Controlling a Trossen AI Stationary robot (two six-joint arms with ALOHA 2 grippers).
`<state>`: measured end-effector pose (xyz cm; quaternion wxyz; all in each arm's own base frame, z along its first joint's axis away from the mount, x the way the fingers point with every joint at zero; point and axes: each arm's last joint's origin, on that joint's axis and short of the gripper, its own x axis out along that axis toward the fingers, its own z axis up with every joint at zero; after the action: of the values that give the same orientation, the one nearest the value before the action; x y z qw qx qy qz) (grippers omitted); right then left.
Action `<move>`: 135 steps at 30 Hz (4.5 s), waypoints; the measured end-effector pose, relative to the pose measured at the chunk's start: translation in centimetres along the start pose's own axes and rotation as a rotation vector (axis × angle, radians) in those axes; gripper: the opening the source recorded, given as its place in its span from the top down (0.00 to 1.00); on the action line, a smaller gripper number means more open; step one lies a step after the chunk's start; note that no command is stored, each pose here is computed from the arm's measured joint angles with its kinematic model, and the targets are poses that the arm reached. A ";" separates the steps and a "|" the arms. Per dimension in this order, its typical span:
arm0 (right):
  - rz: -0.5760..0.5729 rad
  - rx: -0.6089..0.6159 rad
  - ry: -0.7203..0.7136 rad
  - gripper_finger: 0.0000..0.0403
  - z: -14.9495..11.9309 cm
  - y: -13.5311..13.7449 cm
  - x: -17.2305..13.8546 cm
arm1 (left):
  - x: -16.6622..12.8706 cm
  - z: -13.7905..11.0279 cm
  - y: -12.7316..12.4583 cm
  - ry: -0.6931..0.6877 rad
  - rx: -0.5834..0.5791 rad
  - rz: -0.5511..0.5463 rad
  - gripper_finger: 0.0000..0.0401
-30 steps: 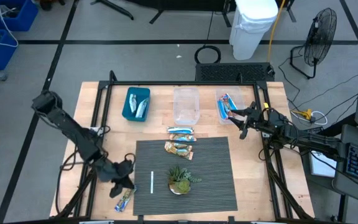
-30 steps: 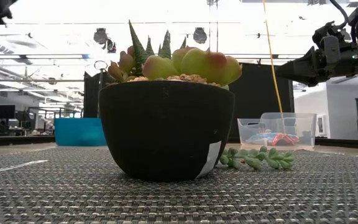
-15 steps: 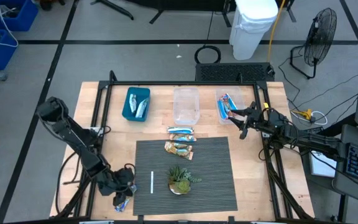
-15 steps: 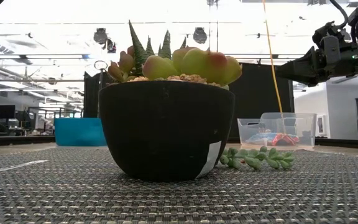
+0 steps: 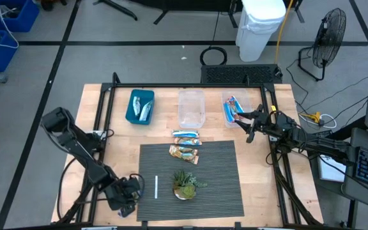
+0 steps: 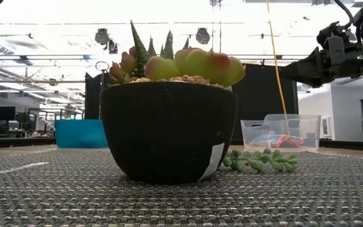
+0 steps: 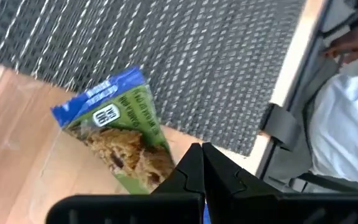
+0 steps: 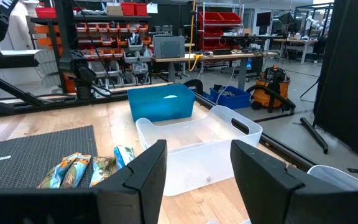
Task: Pick and place Granola Bars by type
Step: Put the green granola bar into the blue bin
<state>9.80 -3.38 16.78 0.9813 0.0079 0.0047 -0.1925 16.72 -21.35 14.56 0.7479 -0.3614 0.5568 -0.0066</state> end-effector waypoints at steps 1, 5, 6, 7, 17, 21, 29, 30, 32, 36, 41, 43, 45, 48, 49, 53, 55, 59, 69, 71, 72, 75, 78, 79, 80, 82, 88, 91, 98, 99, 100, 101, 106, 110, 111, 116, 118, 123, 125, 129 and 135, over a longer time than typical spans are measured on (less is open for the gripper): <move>0.000 0.000 0.000 0.58 0.0 0.0 0.0 | 0.2 0.0 0.1 0.009 -0.014 0.011 1.00; 0.000 0.000 0.001 0.58 0.0 0.0 0.0 | 0.9 -0.2 0.7 0.038 -0.059 0.071 1.00; 0.000 0.000 0.000 0.58 0.0 0.0 0.0 | 1.1 -0.3 1.0 0.043 -0.069 0.091 1.00; 0.000 0.000 0.000 0.58 0.0 0.0 0.0 | 1.2 -0.3 1.1 0.049 -0.073 0.109 1.00; 0.000 0.000 0.000 0.58 0.0 0.0 0.0 | 1.0 0.6 2.5 0.062 -0.027 0.249 1.00; 0.000 0.000 0.001 0.58 0.0 0.0 0.0 | 0.9 1.6 3.1 0.036 0.029 0.293 1.00; 0.000 0.000 0.001 0.58 0.0 0.0 0.0 | 0.4 4.0 4.6 -0.019 0.105 0.418 1.00; 0.000 0.000 0.000 0.58 0.0 0.0 0.0 | 0.4 4.3 4.8 -0.033 0.121 0.437 1.00; 0.000 0.000 0.000 0.58 0.0 0.0 0.0 | 0.2 4.7 5.1 -0.052 0.144 0.468 1.00; 0.000 0.000 0.000 0.58 0.0 0.0 0.0 | -0.3 4.9 5.7 -0.066 0.141 0.533 1.00; 0.000 0.000 0.000 0.58 0.0 0.0 0.0 | -1.4 4.6 6.5 -0.054 0.119 0.631 1.00; 0.000 0.000 0.001 0.58 0.0 0.0 0.0 | -1.8 4.5 6.8 -0.066 0.114 0.675 1.00; 0.000 0.000 0.001 0.58 0.0 0.0 0.0 | -2.2 4.4 7.2 -0.088 0.121 0.726 1.00; 0.000 0.000 0.001 0.58 0.0 0.0 0.0 | -2.6 4.5 7.6 -0.135 0.151 0.798 1.00; 0.000 0.000 0.001 0.58 0.0 0.0 0.0 | -2.7 4.6 7.7 -0.150 0.157 0.815 1.00; 0.000 0.000 0.001 0.58 0.0 0.0 0.0 | -3.0 5.0 8.0 -0.213 0.179 0.869 1.00; 0.000 0.000 0.001 0.58 0.0 0.0 0.0 | -3.1 5.4 8.1 -0.251 0.197 0.895 1.00; 0.000 0.000 0.001 0.58 0.0 0.0 0.0 | -3.2 6.0 8.2 -0.322 0.232 0.918 1.00; 0.000 0.000 0.001 0.58 0.0 0.0 0.0 | -5.9 6.7 5.5 -0.304 0.057 0.983 1.00; 0.000 0.000 0.001 0.58 0.0 0.0 0.0 | -6.7 6.9 4.5 -0.310 -0.059 0.971 1.00; 0.000 0.000 0.001 0.58 0.0 0.0 0.0 | -7.0 7.0 4.0 -0.307 -0.122 0.955 1.00; 0.000 0.000 0.001 0.58 0.0 0.0 0.0 | -7.4 7.0 3.4 -0.261 -0.285 0.926 0.97; 0.000 0.000 0.001 0.58 0.0 0.0 0.0 | -7.3 6.6 3.8 -0.182 -0.420 0.931 0.91; 0.000 0.000 0.001 0.58 0.0 0.0 0.0 | -7.2 6.4 4.1 -0.160 -0.450 0.942 0.89; 0.000 0.000 0.001 0.58 0.0 0.0 0.0 | -7.1 6.2 4.4 -0.145 -0.478 0.952 0.86; 0.000 0.000 0.001 0.58 0.0 0.0 0.0 | -6.9 5.9 5.1 -0.132 -0.536 0.976 0.79; 0.000 0.000 0.001 0.58 0.0 0.0 0.0 | -6.5 4.8 6.8 -0.061 -0.683 1.043 0.56; 0.000 0.000 0.001 0.58 0.0 0.0 0.0 | -6.4 4.6 7.3 -0.046 -0.694 1.061 0.47; 0.000 0.000 0.001 0.58 0.0 0.0 0.0 | -6.8 4.6 7.3 -0.043 -0.664 1.037 0.38; 0.000 0.000 0.001 0.58 0.0 0.0 0.0 | -7.0 4.6 7.3 -0.062 -0.654 1.026 0.38; 0.000 0.000 0.001 0.58 0.0 0.0 0.0 | -7.2 4.7 7.2 -0.083 -0.642 1.011 0.38; 0.000 0.000 0.001 0.58 0.0 0.0 0.0 | -7.5 4.8 7.1 -0.103 -0.631 0.990 0.39; 0.000 0.000 0.001 0.58 0.0 0.0 0.0 | -9.0 5.0 6.8 -0.192 -0.603 0.869 0.44; 0.000 0.000 0.001 0.58 0.0 0.0 0.0 | -9.8 5.1 6.6 -0.238 -0.588 0.807 0.47; 0.000 0.000 0.000 0.58 0.0 0.0 0.0 | -9.8 5.1 6.6 -0.242 -0.580 0.801 0.48; 0.000 0.000 0.001 0.58 0.0 0.0 0.0 | -9.0 5.1 6.9 -0.254 -0.558 0.756 0.49; 0.000 0.000 0.001 0.58 0.0 0.0 0.0 | -8.3 4.9 7.7 -0.236 -0.553 0.741 0.49; 0.000 0.000 0.000 0.58 0.0 0.0 0.0 | -7.0 3.7 10.3 -0.173 -0.601 0.711 0.50; 0.000 0.000 0.000 0.58 0.0 0.0 0.0 | -6.8 3.5 10.9 -0.175 -0.615 0.677 0.50; 0.000 0.000 0.000 0.58 0.0 0.0 0.0 | -6.4 3.2 11.8 -0.200 -0.605 0.574 0.50; 0.000 0.000 0.000 0.58 0.0 0.0 0.0 | -6.9 3.0 12.3 -0.233 -0.579 0.494 0.50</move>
<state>9.80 -3.38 16.77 0.9812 0.0079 0.0049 -0.1926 11.84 -7.81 13.85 0.6523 -0.4109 0.5170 0.3720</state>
